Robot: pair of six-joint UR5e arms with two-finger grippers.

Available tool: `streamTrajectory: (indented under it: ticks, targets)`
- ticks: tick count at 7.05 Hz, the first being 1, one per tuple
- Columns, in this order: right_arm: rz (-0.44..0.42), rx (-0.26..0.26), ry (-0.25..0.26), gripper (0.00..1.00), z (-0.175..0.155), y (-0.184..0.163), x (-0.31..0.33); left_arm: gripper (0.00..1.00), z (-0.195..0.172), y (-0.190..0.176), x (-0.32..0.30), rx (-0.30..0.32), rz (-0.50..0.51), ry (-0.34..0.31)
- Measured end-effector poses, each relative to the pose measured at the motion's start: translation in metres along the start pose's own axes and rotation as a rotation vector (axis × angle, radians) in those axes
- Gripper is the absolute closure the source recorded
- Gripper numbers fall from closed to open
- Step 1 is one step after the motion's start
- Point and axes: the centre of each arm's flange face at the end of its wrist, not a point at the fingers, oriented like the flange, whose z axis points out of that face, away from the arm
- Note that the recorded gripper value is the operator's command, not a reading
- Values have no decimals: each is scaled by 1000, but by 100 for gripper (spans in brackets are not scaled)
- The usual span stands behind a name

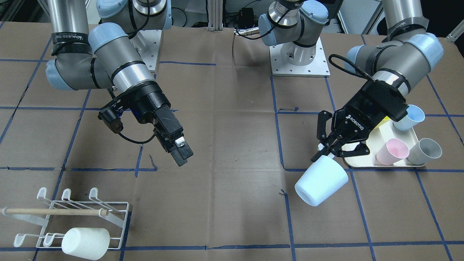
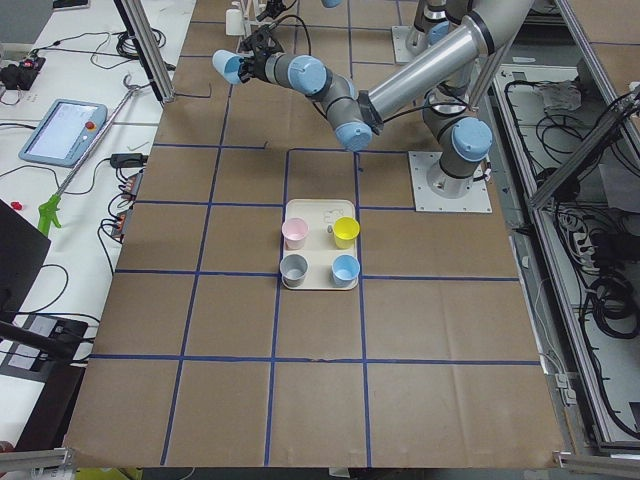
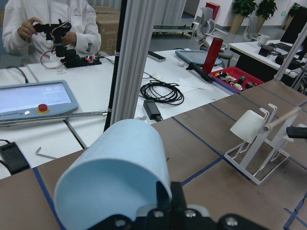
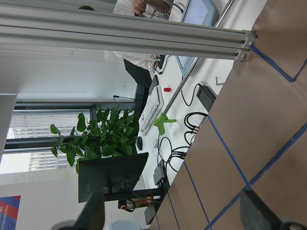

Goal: Transfer IKEA cup to right arm and place on rack

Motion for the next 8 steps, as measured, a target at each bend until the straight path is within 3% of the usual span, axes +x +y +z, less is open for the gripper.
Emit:
streamTrajectory:
  ticks: [3, 6, 8]
  targets:
    - [143, 40, 48, 0, -20, 12, 10, 94, 59, 30, 76, 68, 91, 107]
    - [157, 17, 67, 0, -12, 20, 18, 92, 77, 54, 94, 172, 73, 105]
    - [144, -14, 82, 0, 1, 31, 25, 92, 84, 58, 104, 187, 66, 118]
